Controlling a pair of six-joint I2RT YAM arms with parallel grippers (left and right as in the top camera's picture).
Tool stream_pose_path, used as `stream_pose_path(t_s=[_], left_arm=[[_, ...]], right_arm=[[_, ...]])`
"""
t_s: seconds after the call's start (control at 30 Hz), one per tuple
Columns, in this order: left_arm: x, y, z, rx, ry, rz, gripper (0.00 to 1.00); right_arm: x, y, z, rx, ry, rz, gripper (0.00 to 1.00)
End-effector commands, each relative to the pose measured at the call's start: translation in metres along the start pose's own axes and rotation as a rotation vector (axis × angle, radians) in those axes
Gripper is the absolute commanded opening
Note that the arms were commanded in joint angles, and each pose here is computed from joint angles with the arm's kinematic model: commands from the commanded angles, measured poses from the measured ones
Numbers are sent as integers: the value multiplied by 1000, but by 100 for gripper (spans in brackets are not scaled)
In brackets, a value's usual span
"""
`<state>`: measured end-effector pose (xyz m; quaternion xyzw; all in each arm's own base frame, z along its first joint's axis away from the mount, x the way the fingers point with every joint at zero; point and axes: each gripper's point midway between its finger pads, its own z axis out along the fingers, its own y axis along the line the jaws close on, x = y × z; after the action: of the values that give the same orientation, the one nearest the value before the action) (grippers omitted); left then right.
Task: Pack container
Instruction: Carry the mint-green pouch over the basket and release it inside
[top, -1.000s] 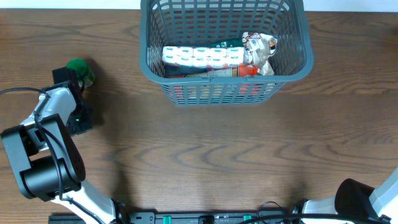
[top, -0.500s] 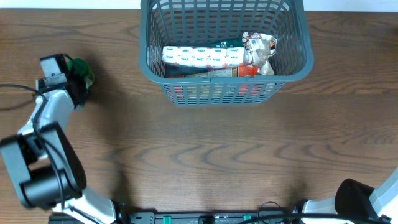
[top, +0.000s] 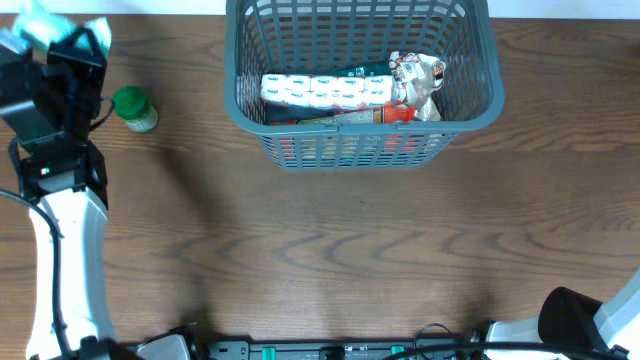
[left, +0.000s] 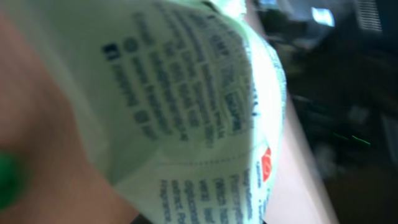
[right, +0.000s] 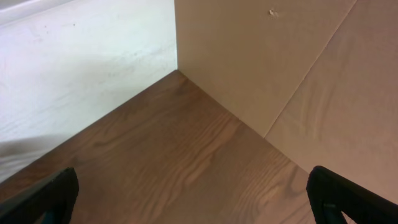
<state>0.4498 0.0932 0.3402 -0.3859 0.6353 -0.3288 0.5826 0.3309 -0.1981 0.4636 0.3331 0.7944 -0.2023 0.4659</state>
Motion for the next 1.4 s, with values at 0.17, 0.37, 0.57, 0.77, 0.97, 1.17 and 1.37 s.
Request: stream_pose_path(t_s=[0.17,0.37,0.57,0.77,0.97,1.17,1.37], left_arm=[[88,-156,-41,619,180,447,6],[148,-186,-40,682,310,566,5],[197,-208,-28,688,462,753,5],[228,-212,-8,608,574,945,6],[256,-171,18,432,659,1125,5],[287,-116,34,322,786,1242,5],[320,-63,40,246,957,1257,6]], right_arm=[[0,-2,0,8,-1,19,99],[0,-2,0,8,-1,18,99],[0,-2,0,8,-1,19,99],[0,-2,0,8,-1,18,99],[0,-2,0,8,-1,18,99],[0,-2,0,8,-1,18,99],[0,-2,0,8,-1,18,99]])
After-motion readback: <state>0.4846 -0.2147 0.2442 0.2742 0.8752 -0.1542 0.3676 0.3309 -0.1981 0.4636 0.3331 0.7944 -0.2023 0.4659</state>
